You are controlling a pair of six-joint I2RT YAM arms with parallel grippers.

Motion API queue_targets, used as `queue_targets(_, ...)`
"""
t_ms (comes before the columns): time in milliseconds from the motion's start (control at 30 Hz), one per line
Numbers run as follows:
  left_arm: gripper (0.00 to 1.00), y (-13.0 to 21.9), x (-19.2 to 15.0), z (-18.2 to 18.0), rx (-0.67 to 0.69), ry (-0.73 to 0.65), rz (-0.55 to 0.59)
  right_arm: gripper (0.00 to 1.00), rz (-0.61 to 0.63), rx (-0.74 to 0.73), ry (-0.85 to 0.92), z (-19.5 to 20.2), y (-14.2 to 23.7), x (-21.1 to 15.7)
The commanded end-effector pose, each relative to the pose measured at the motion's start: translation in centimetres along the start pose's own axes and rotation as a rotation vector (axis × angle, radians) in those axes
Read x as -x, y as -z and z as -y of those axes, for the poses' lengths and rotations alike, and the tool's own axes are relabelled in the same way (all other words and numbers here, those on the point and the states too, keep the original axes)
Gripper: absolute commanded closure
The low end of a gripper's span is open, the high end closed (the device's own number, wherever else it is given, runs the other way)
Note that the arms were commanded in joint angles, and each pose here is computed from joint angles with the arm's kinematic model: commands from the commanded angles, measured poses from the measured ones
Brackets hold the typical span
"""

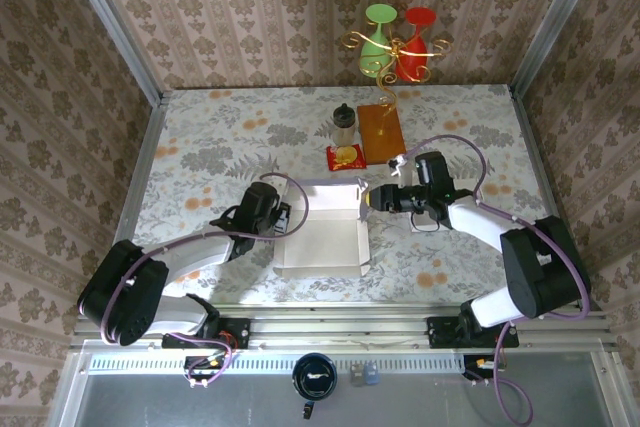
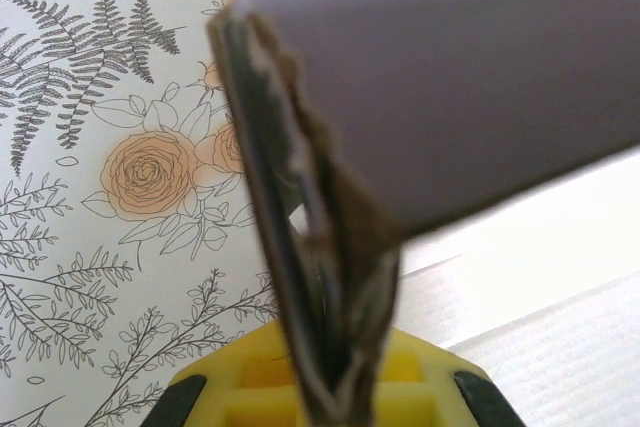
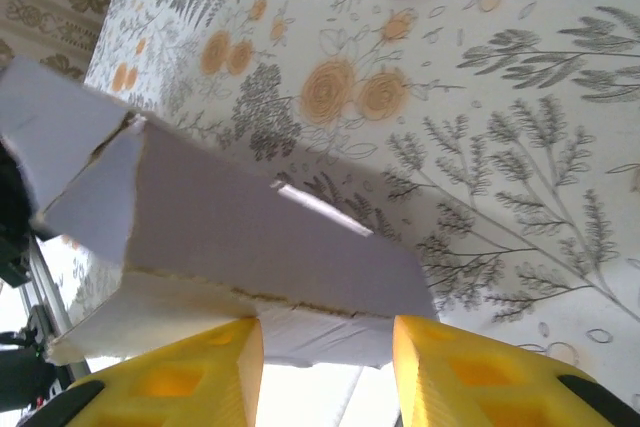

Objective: Fold the paper box

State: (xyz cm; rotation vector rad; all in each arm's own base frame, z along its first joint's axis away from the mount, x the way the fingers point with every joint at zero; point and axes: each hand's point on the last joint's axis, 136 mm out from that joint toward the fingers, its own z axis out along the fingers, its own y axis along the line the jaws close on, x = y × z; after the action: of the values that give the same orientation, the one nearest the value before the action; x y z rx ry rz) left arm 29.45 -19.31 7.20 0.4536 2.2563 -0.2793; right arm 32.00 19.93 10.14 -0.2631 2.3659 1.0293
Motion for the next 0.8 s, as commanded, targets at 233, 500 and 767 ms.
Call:
queue_targets(233, 1.00, -0.4, -0.7, 0.4, -0.023, -0.017, -0.042, 0.59, -0.031, -0.030, 0.125, -1.8, -0.4, -0.5)
queue_targets(500, 1.00, -0.3, -0.7, 0.3, -0.019, -0.023, -0.044, 0.57, -0.008, -0.083, 0.208, -2.3, 0.0, 0.3)
queue_targets(767, 1.00, -0.2, -0.9, 0.2, -0.014, -0.015, -0.045, 0.46, 0.160, -0.109, 0.190, -2.3, 5.3, 1.6)
